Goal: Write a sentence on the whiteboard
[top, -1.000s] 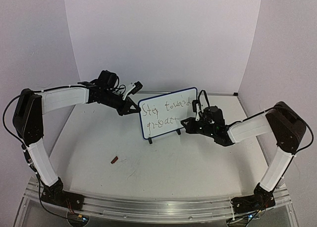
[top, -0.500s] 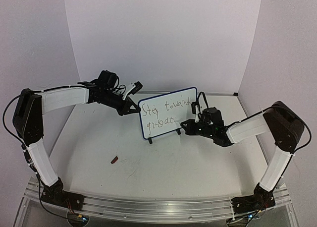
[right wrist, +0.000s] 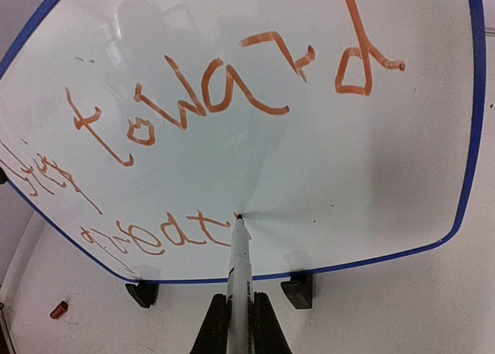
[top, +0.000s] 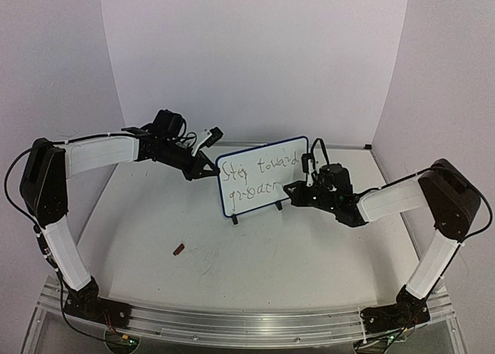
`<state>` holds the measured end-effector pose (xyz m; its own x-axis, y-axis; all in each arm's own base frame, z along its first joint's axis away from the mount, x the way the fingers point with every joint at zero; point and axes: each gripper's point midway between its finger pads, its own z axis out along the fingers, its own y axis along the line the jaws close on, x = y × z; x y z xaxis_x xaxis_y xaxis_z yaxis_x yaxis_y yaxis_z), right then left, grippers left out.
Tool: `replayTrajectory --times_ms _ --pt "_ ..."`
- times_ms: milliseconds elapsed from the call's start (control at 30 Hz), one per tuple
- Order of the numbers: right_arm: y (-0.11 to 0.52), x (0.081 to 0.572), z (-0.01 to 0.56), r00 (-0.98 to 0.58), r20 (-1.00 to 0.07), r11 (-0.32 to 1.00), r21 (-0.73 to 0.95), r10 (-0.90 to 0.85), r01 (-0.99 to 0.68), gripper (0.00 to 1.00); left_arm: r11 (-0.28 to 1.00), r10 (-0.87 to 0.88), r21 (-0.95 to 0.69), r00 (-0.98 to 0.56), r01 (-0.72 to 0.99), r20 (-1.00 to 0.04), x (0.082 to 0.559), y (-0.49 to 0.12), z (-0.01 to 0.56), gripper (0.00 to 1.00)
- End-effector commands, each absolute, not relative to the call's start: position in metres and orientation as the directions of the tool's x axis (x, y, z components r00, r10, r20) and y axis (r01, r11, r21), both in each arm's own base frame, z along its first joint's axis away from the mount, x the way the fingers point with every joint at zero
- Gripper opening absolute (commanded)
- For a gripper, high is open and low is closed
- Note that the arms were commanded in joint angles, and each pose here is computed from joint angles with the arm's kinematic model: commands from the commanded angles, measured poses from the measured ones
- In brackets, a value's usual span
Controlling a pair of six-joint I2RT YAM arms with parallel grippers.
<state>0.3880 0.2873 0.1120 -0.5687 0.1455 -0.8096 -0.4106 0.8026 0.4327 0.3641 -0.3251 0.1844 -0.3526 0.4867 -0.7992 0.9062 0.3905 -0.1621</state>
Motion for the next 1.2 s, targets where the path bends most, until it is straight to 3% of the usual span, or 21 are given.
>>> replayTrajectory --times_ms 0,1167 --pt "0.288 0.4 0.149 -0.491 -0.851 0.797 0.422 0.186 -0.431 0.0 0.426 0.583 -0.157 -0.403 0.891 -0.705 0.36 -0.312 0.144 0.0" --pt "0.273 0.4 0.092 -0.575 -0.798 0.845 0.424 0.18 -0.324 0.0 0.427 0.582 -0.155 -0.402 0.891 -0.706 0.36 -0.312 0.145 0.0"
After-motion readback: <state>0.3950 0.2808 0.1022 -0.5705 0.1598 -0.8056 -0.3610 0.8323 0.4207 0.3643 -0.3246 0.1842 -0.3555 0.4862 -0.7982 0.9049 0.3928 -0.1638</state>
